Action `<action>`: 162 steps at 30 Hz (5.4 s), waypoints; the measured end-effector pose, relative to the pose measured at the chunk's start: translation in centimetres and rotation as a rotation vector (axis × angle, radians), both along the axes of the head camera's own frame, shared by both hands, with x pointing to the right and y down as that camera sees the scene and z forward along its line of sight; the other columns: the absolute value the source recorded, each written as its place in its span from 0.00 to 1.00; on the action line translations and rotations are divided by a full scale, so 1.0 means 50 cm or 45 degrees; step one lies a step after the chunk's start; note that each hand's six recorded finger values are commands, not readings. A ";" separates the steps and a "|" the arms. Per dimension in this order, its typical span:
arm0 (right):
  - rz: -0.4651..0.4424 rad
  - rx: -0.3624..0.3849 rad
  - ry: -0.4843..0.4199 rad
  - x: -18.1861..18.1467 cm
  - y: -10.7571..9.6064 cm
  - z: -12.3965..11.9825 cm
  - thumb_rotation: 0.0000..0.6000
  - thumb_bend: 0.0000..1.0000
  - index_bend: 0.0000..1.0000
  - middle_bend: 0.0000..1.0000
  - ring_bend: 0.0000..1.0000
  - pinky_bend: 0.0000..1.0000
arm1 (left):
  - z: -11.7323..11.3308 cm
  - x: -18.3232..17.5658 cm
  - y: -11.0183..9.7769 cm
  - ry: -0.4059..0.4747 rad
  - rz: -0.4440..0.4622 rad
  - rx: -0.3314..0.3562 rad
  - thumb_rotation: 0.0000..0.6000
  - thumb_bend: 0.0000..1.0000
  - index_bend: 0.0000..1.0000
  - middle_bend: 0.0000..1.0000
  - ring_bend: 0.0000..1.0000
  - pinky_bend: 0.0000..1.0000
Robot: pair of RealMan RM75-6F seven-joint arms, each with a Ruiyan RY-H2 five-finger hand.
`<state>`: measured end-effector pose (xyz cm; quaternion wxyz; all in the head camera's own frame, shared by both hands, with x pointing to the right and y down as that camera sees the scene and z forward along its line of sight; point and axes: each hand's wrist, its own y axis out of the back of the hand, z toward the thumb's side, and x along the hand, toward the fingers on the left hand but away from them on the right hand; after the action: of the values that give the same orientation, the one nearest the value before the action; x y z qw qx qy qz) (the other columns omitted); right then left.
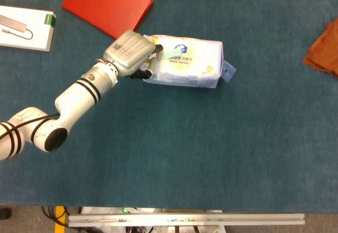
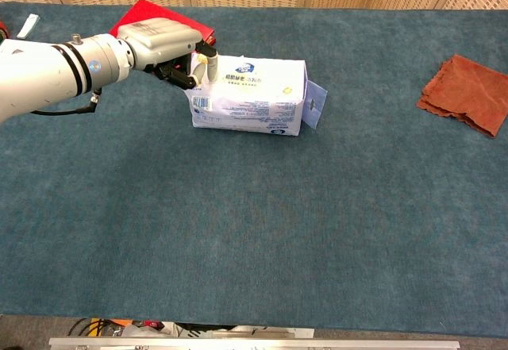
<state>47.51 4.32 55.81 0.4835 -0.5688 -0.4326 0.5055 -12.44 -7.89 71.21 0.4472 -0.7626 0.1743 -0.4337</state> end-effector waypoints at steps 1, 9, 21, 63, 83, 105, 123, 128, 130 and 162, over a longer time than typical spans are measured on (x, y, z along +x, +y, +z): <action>0.000 0.000 0.001 0.000 0.001 0.000 1.00 0.30 0.16 0.27 0.25 0.26 | 0.000 0.000 -0.001 -0.001 -0.002 0.000 0.67 0.70 0.39 1.00 1.00 0.98; 0.005 0.003 0.001 0.003 0.003 -0.003 1.00 0.30 0.16 0.27 0.25 0.26 | -0.012 -0.001 -0.009 0.027 -0.030 0.000 0.83 0.70 0.39 1.00 1.00 0.97; 0.009 0.005 0.002 0.005 0.006 -0.004 1.00 0.30 0.16 0.27 0.25 0.26 | 0.006 -0.011 -0.006 -0.013 -0.032 -0.013 0.83 0.70 0.39 1.00 1.00 0.97; 0.026 0.011 -0.002 0.016 0.013 -0.007 1.00 0.30 0.16 0.27 0.26 0.26 | 0.009 0.028 -0.008 -0.008 -0.030 -0.023 0.84 0.70 0.39 1.00 1.00 0.97; 0.034 0.011 -0.003 0.020 0.012 -0.005 1.00 0.30 0.16 0.27 0.26 0.26 | 0.012 0.020 -0.016 -0.033 -0.044 -0.007 0.84 0.70 0.39 1.00 1.00 0.97; 0.027 0.013 -0.009 0.017 0.011 -0.004 1.00 0.30 0.16 0.27 0.26 0.26 | 0.012 -0.009 -0.010 -0.060 -0.062 -0.007 0.84 0.70 0.39 1.00 1.00 0.97; 0.033 0.018 -0.009 0.021 0.014 -0.008 1.00 0.30 0.16 0.27 0.26 0.26 | 0.000 0.007 0.002 -0.029 -0.040 -0.008 0.84 0.70 0.39 1.00 1.00 0.97; 0.037 0.018 -0.009 0.024 0.015 -0.008 1.00 0.30 0.16 0.27 0.26 0.26 | 0.010 0.010 0.006 -0.045 -0.029 -0.016 0.84 0.70 0.39 1.00 1.00 0.97; 0.039 0.020 -0.008 0.025 0.015 -0.009 1.00 0.30 0.16 0.27 0.26 0.26 | 0.014 0.010 0.006 -0.051 -0.031 -0.019 0.84 0.70 0.39 1.00 1.00 0.97; 0.056 0.023 -0.012 0.038 0.015 -0.009 1.00 0.30 0.16 0.27 0.26 0.26 | -0.002 0.038 -0.008 0.028 -0.078 -0.002 0.86 0.70 0.39 1.00 0.99 0.97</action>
<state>49.39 5.07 55.36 0.4753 -0.5570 -0.4519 0.5096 -10.54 -8.29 71.10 0.4311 -0.7618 0.2022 -0.4391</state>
